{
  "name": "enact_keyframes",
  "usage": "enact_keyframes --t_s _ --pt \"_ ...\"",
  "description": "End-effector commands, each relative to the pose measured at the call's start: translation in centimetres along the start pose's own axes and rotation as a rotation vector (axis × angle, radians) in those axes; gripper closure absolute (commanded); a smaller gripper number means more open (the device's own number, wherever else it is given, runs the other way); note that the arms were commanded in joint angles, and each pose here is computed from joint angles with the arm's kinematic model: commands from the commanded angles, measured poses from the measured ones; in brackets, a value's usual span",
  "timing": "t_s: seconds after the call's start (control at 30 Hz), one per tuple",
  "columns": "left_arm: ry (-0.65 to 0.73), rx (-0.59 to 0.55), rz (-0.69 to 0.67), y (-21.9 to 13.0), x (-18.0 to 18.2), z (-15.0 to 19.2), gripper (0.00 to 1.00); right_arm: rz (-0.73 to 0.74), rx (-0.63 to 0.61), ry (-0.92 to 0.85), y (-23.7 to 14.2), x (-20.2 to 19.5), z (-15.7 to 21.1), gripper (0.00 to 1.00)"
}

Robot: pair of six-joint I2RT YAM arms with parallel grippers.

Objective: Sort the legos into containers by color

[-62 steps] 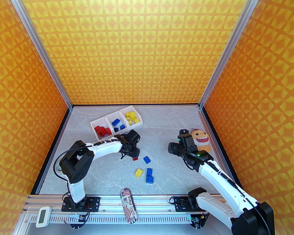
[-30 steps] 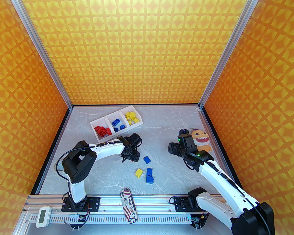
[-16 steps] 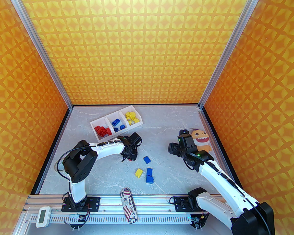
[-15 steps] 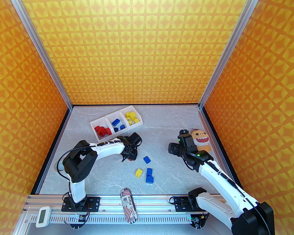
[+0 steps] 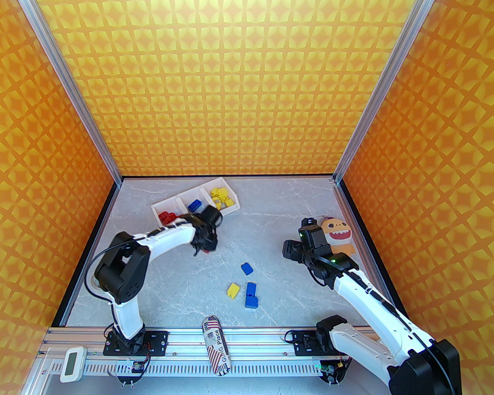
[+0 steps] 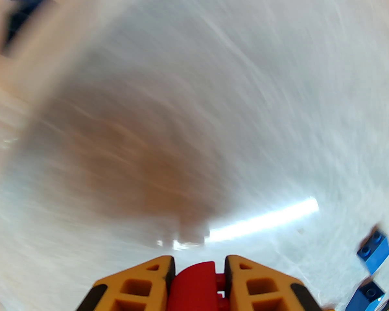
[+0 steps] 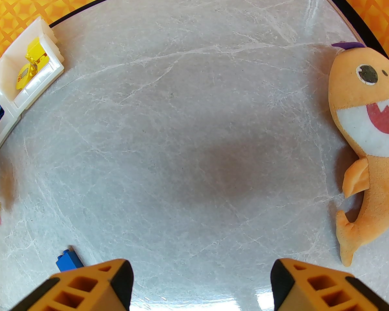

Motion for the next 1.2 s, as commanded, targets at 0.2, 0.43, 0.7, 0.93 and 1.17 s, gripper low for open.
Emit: enact_keyframes --t_s 0.2,0.43,0.7,0.93,1.17 --pt "-0.153 -0.204 -0.045 -5.4 7.4 -9.7 0.77 0.004 0.000 0.002 0.0 -0.2 0.4 0.25" --pt "-0.244 -0.298 -0.065 -5.6 11.8 -14.6 0.77 -0.004 0.002 -0.001 -0.2 -0.1 0.7 0.25" --pt "-0.287 -0.289 -0.099 -3.4 14.3 -17.4 0.52 -0.020 0.008 0.002 -0.3 0.1 1.1 0.26" --pt "-0.309 -0.292 -0.070 -4.4 14.0 -17.7 0.29 -0.022 0.011 -0.010 -0.5 0.0 1.2 0.26" --pt "-0.289 -0.309 0.002 -8.5 12.3 -15.2 0.28 -0.060 0.025 -0.039 -0.1 0.7 1.3 0.26"
Point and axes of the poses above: each hand's point on the last joint's axis, 136 mm out from that joint toward the fingers, its own y axis out along the fingers, its own x axis along the line the jaws close on, z = x × y, the point moved 1 cm from there along -y, back along the fingers, and after that the axes turned 15 degrees about -y, right-handed, at the moved point
